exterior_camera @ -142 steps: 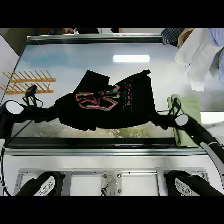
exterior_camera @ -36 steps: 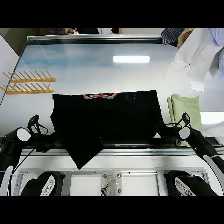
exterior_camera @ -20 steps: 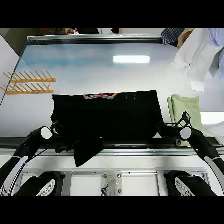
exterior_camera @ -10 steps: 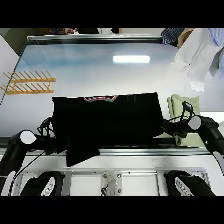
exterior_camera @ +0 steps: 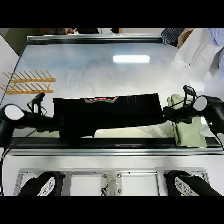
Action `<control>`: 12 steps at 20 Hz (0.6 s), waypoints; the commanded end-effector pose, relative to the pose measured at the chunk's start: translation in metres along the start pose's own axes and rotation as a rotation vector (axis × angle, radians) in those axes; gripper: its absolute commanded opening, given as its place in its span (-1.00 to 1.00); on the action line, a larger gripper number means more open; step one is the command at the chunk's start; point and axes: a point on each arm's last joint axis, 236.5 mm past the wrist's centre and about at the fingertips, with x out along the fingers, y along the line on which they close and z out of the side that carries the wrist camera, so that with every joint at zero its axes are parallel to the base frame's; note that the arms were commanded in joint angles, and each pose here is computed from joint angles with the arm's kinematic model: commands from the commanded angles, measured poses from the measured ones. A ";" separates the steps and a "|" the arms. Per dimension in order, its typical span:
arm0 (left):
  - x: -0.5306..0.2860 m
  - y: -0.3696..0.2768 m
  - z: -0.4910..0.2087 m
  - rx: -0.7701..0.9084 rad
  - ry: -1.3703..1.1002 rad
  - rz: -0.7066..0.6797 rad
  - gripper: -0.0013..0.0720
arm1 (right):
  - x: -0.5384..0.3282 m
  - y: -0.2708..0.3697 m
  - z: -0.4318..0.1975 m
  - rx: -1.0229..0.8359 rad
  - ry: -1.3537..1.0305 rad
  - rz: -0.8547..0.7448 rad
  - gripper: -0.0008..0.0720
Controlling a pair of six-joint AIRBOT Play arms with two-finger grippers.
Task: Fold the clothes and pants, and hang the long-sleeved shirts on hangers.
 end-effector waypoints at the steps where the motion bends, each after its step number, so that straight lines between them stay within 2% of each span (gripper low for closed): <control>1: -0.003 -0.006 0.061 0.048 -0.034 0.004 -0.93 | 0.005 0.011 0.039 -0.009 -0.008 0.001 -0.94; 7: 0.027 0.000 0.128 0.054 -0.010 0.007 -0.93 | 0.030 0.029 0.108 -0.003 -0.058 0.018 -0.94; 12: 0.064 0.012 0.154 0.043 0.047 0.008 -0.93 | 0.069 0.030 0.127 0.015 -0.068 0.026 -0.94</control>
